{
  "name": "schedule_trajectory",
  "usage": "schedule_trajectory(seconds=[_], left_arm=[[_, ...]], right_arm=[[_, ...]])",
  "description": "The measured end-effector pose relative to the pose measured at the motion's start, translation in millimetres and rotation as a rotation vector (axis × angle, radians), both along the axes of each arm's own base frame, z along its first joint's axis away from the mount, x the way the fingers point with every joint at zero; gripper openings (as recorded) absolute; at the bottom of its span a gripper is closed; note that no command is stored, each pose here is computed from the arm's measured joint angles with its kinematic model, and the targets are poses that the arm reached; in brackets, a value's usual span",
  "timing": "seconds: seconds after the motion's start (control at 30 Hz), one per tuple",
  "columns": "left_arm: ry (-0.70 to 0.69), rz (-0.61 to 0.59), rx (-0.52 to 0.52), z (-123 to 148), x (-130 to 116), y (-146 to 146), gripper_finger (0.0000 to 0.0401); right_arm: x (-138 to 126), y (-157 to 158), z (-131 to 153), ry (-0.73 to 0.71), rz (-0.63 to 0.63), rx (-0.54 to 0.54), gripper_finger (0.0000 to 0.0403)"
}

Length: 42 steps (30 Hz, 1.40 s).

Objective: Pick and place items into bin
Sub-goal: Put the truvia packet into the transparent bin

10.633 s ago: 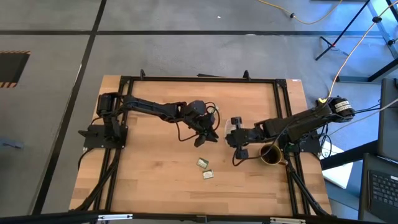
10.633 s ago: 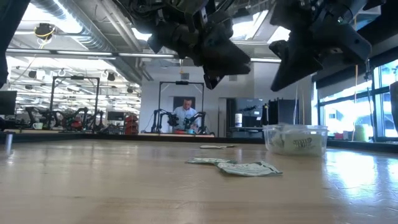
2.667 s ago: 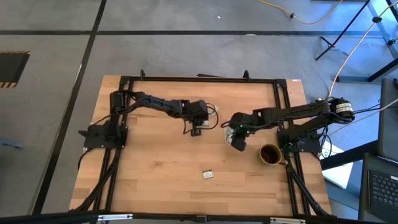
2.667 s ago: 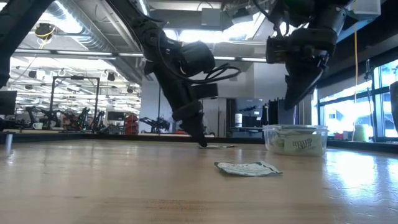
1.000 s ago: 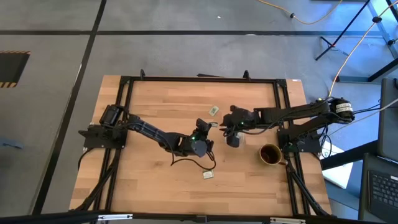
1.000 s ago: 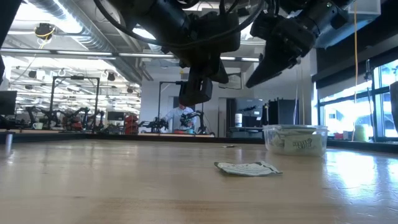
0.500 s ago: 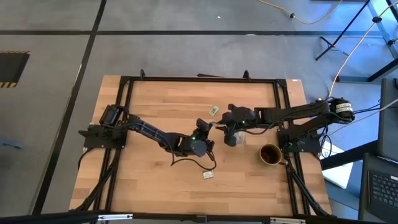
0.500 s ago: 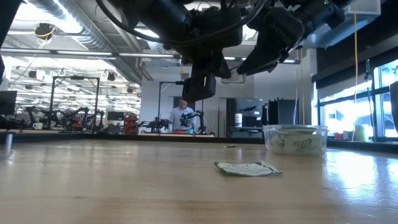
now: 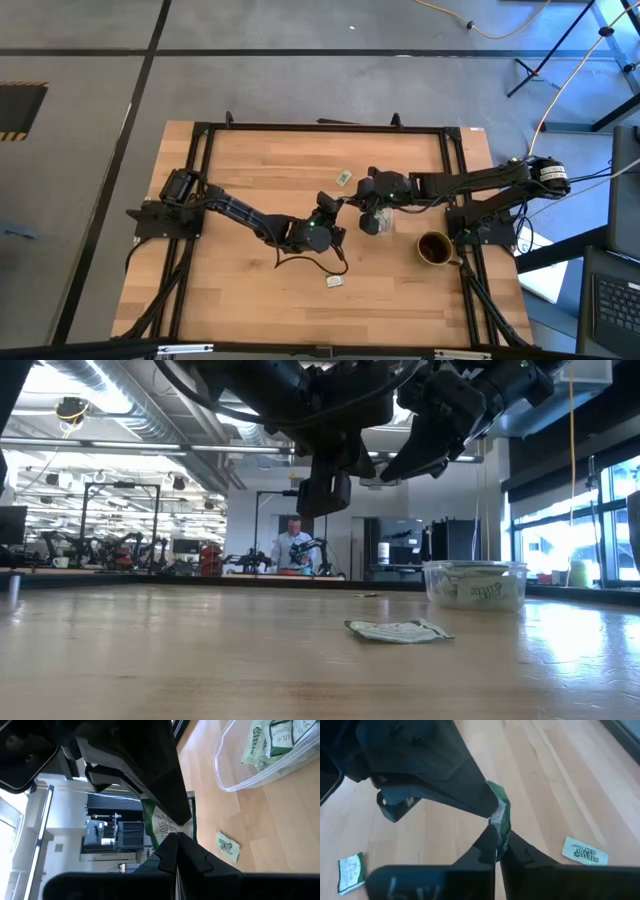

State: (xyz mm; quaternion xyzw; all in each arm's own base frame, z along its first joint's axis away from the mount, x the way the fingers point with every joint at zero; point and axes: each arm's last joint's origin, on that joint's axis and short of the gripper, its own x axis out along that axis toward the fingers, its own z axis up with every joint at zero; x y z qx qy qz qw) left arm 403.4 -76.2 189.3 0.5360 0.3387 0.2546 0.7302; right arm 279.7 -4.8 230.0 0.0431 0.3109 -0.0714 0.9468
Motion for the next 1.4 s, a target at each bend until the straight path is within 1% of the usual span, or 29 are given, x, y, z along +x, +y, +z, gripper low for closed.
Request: schedule_trajectory(seconds=[0.07, 0.13, 0.3, 0.4, 0.5, 0.6, 0.67, 0.77, 0.9, 1.0, 1.1, 1.17, 1.27, 1.4], left_arm=[[0.001, -0.004, -0.003, 0, 0, 0, 0.0005], [-0.007, -0.015, -0.028, -1, 0, 0, 0.0017], [-0.037, -0.044, -0.152, -7, 0, 4, 0.0072], [-0.063, -0.046, -0.253, -10, 1, 14, 0.0098], [-0.065, -0.079, -0.425, -11, 1, 28, 0.0107], [-0.058, -0.134, -0.694, -8, -1, 47, 0.0101], [-0.072, -0.157, -0.842, -7, 0, 62, 0.0093], [-0.105, -0.147, -0.988, -7, 0, 85, 0.0082], [-0.153, -0.107, -1.187, -7, -2, 116, 0.0073], [-0.176, -0.107, -1.325, -7, -4, 134, 0.0069], [-0.206, -0.135, -1.399, -4, -5, 147, 0.0066], [-0.240, -0.148, -1.425, -2, -5, 156, 0.0066], [-0.275, -0.143, -1.418, 0, -6, 165, 0.0066], [-0.323, -0.160, -1.402, 3, -5, 173, 0.0066]], right_arm=[[0, 0, 0, 0.001, -0.002, 0.003, 0.0009], [-1, 0, -1, 0.008, -0.011, 0.016, 0.0014], [-5, 0, -6, 0.078, -0.020, 0.027, 0.0006], [-10, 0, -8, 0.164, -0.038, 0.046, 0.0006], [-16, 0, -3, 0.284, -0.062, 0.070, 0.0008], [-24, 2, 0, 0.407, -0.053, 0.145, 0.0006], [-27, 4, 1, 0.459, -0.023, 0.197, 0.0005], [-32, 6, -3, 0.506, -0.012, 0.248, 0.0004], [-35, 6, -10, 0.528, -0.017, 0.260, 0.0004], [-36, 6, -14, 0.534, -0.009, 0.271, 0.0004], [-37, 6, -21, 0.526, -0.015, 0.279, 0.0004], [-38, 6, -26, 0.516, -0.023, 0.284, 0.0004], [-39, 6, -33, 0.503, -0.023, 0.282, 0.0005], [-37, 4, -36, 0.461, -0.053, 0.236, 0.0019]])
